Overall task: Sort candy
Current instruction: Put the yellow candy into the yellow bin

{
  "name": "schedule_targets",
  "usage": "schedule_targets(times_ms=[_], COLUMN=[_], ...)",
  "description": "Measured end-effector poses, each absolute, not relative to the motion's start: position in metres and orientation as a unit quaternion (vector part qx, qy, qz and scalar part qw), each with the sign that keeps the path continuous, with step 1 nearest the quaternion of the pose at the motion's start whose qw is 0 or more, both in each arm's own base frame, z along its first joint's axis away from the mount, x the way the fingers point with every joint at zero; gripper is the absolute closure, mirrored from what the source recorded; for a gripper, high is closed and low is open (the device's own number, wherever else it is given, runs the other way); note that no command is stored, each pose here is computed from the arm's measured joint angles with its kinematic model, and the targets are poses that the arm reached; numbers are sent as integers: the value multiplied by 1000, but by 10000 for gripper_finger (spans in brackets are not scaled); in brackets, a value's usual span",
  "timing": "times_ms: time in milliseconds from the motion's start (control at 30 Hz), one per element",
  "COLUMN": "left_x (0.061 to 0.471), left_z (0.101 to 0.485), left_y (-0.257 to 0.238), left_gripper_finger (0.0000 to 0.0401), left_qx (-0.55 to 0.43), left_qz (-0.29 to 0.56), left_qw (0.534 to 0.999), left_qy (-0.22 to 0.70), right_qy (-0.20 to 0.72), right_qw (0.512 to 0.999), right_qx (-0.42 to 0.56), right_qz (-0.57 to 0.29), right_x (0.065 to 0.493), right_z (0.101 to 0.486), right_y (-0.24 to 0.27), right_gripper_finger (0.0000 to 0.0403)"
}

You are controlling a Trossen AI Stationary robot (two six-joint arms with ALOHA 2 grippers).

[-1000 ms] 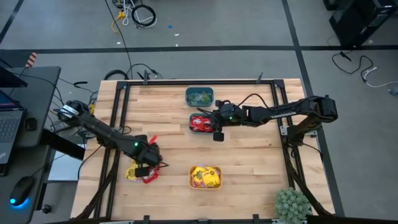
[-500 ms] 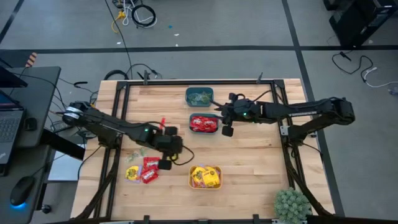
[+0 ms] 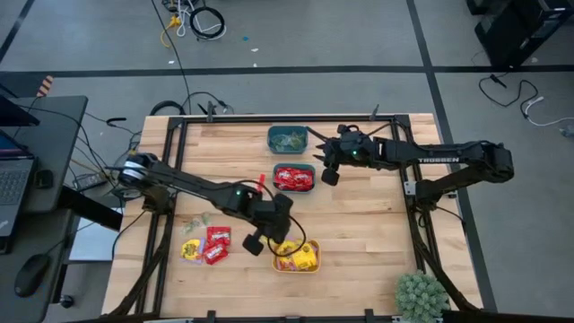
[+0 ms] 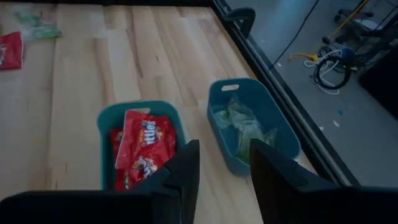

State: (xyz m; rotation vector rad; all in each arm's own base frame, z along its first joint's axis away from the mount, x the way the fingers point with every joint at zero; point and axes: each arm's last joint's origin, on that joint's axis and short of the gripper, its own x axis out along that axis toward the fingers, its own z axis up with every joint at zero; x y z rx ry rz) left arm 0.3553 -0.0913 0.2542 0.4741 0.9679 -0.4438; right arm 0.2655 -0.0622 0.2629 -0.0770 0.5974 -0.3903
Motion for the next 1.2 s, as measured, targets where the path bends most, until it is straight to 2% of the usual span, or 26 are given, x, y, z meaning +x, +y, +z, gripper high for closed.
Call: schedule_targets(times_ms=[267,400,633,900,1200], left_x=[372,386,406,410,414], left_z=[236,231,243,212,203], left_y=[-130,-146,-154,-150,-147], left_gripper_finger=[401,401,401,401,386], left_qx=[261,257,157,143,132], left_qz=[-243,-214,-149,-72,-66], left_qw=[809,814,848,825,825], left_qy=[468,475,483,542,546], right_qy=[290,289,287,289,291], right_qw=[937,937,937,937,937], right_qx=[-27,-14,0,-1,-3], right_qz=[-194,-198,-200,-197,-193], right_x=[265,265,266,266,266], right_z=[263,263,262,262,262], right_y=[-62,-62,-61,-59,-57], right_gripper_finger=[276,276,276,276,276])
